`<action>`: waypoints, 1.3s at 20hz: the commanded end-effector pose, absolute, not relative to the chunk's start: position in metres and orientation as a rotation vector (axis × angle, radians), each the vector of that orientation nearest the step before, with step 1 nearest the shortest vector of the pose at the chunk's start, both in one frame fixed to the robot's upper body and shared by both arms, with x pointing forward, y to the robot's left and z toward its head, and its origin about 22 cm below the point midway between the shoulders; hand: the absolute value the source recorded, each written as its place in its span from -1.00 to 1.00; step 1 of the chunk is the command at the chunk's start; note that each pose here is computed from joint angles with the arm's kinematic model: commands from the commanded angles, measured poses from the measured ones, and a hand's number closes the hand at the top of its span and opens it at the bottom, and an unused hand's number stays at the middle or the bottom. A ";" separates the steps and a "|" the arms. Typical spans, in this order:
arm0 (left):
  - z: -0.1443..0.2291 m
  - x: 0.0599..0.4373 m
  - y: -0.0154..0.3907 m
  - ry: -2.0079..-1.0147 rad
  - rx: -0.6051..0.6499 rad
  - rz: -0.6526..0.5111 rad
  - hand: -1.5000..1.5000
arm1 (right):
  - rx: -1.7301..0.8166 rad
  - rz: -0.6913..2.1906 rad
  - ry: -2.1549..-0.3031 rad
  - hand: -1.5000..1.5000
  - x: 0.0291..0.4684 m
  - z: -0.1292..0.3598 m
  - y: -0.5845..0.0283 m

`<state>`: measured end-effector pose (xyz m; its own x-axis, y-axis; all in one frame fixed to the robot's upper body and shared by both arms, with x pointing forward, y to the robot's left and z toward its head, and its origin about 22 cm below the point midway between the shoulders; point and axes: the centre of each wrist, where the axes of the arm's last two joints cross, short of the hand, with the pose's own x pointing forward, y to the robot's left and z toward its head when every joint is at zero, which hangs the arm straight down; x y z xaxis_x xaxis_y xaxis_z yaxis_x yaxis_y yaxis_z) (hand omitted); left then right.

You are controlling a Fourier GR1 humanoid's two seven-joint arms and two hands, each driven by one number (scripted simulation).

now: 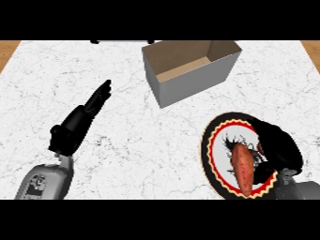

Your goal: Pick the cupcake from the plate and place it in the cardboard box

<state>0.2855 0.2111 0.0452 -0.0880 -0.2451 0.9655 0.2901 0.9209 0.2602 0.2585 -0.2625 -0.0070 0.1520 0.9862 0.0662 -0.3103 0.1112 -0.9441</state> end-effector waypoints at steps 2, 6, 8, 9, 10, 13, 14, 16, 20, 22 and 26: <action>0.050 0.290 0.207 -1.596 -0.053 -0.466 0.00 | -0.961 1.234 -0.888 1.00 0.267 -0.045 -0.245; 0.040 0.283 0.203 -1.590 -0.058 -0.444 0.00 | -1.004 1.235 -0.928 1.00 0.270 -0.020 -0.259; 0.026 0.279 0.198 -1.600 -0.030 -0.444 0.00 | -1.029 1.254 -0.956 1.00 0.259 -0.022 -0.263; 0.041 0.288 0.211 -1.589 -0.044 -0.442 0.00 | -1.040 1.248 -0.977 1.00 0.260 -0.030 -0.269; 0.026 0.269 0.197 -1.603 -0.035 -0.436 0.00 | -1.062 1.254 -0.994 1.00 0.253 -0.026 -0.267; 0.043 0.286 0.185 -1.593 -0.049 -0.450 0.00 | -1.061 1.313 -1.117 1.00 0.265 -0.019 -0.243; 0.024 0.272 0.202 -1.596 -0.046 -0.446 0.00 | -0.989 1.408 -1.186 1.00 0.274 -0.012 -0.226; 0.036 0.282 0.201 -1.599 -0.041 -0.485 0.00 | -0.831 1.533 -1.384 1.00 0.273 -0.005 -0.197; 0.031 0.280 0.203 -1.603 -0.027 -0.464 0.00 | -0.670 1.678 -1.630 1.00 0.267 0.019 -0.147; 0.041 0.283 0.213 -1.605 -0.043 -0.453 0.00 | -0.736 1.656 -1.698 1.00 0.269 0.023 -0.145; 0.040 0.283 0.208 -1.601 -0.026 -0.424 0.00 | -0.722 1.540 -1.834 1.00 0.252 0.070 -0.148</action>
